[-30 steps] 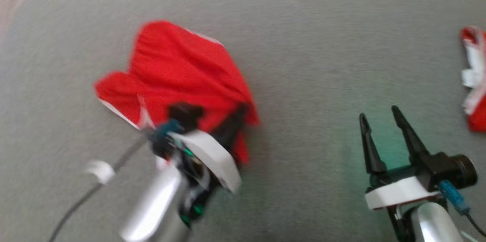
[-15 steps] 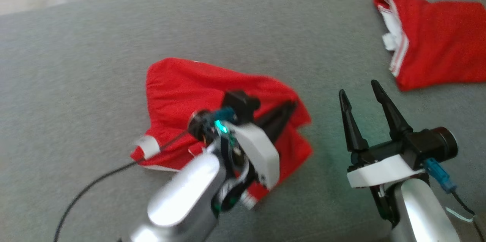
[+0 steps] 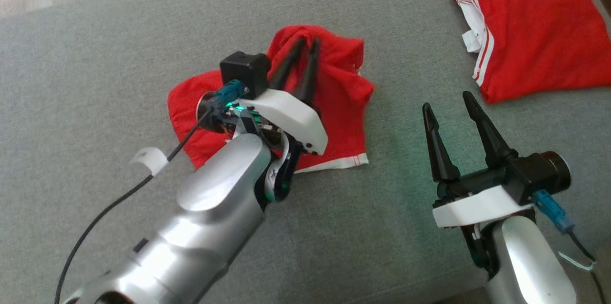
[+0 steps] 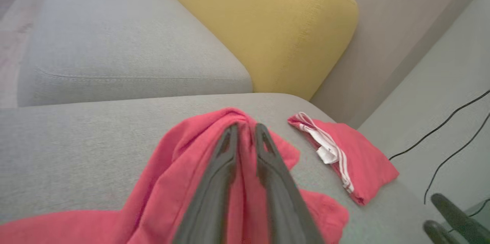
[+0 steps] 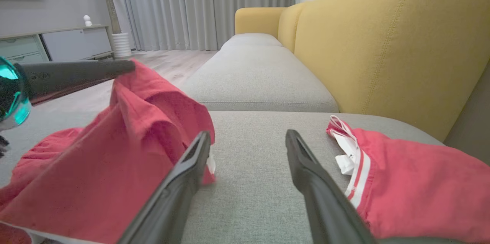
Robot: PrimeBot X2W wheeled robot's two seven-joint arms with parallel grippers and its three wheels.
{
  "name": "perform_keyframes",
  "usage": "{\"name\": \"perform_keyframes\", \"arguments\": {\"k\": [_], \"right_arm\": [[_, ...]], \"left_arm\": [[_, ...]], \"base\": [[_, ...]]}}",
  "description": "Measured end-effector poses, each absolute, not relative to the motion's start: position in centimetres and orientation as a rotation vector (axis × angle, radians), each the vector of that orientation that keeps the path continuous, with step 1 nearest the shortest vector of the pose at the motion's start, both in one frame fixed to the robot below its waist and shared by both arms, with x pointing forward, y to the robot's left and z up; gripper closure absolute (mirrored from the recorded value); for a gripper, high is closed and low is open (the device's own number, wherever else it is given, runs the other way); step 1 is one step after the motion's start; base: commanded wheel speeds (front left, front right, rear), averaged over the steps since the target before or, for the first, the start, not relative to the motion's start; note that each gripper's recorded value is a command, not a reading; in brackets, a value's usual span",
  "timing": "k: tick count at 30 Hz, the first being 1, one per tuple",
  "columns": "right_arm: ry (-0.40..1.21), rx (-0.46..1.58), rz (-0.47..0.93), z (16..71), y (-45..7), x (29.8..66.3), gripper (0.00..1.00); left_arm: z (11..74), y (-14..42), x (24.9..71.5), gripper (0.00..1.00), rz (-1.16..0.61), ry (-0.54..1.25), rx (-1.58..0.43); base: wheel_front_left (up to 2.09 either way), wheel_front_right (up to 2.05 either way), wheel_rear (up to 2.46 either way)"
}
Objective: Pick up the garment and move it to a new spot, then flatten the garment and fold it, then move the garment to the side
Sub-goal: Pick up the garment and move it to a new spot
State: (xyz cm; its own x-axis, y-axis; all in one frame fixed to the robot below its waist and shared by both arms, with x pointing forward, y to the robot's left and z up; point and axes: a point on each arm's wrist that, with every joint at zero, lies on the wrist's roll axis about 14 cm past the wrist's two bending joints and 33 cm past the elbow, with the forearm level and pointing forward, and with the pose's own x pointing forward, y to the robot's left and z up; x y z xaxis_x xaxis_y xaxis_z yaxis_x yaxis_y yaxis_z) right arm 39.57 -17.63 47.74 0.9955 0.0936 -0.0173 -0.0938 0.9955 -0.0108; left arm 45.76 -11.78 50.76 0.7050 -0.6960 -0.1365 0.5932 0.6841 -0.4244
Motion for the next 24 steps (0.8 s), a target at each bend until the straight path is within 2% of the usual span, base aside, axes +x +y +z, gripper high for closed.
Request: {"name": "perform_keyframes", "arguments": {"k": [7,13,17,24], "right_arm": [[0.007,-0.003,0.103,48.0,-17.3,39.7,0.0],[-0.018,-0.017,0.11,48.8,-17.1,39.9,0.0],[-0.034,-0.033,0.106,49.4,-17.2,39.8,0.0],[-0.001,-0.052,0.086,48.3,-17.8,38.3,0.0]], "left_arm": [[50.0,-11.3,45.9,0.0,-0.724,0.272,-0.311],[51.4,-9.7,46.0,0.0,-0.697,0.15,-0.285],[50.5,-6.6,45.3,0.0,-0.628,0.132,-0.252],[48.2,2.1,42.6,0.0,-0.383,0.125,-0.225]], "base": [[0.0,0.0,0.0],[0.0,0.0,0.0],[0.0,0.0,0.0],[0.0,0.0,0.0]]}}
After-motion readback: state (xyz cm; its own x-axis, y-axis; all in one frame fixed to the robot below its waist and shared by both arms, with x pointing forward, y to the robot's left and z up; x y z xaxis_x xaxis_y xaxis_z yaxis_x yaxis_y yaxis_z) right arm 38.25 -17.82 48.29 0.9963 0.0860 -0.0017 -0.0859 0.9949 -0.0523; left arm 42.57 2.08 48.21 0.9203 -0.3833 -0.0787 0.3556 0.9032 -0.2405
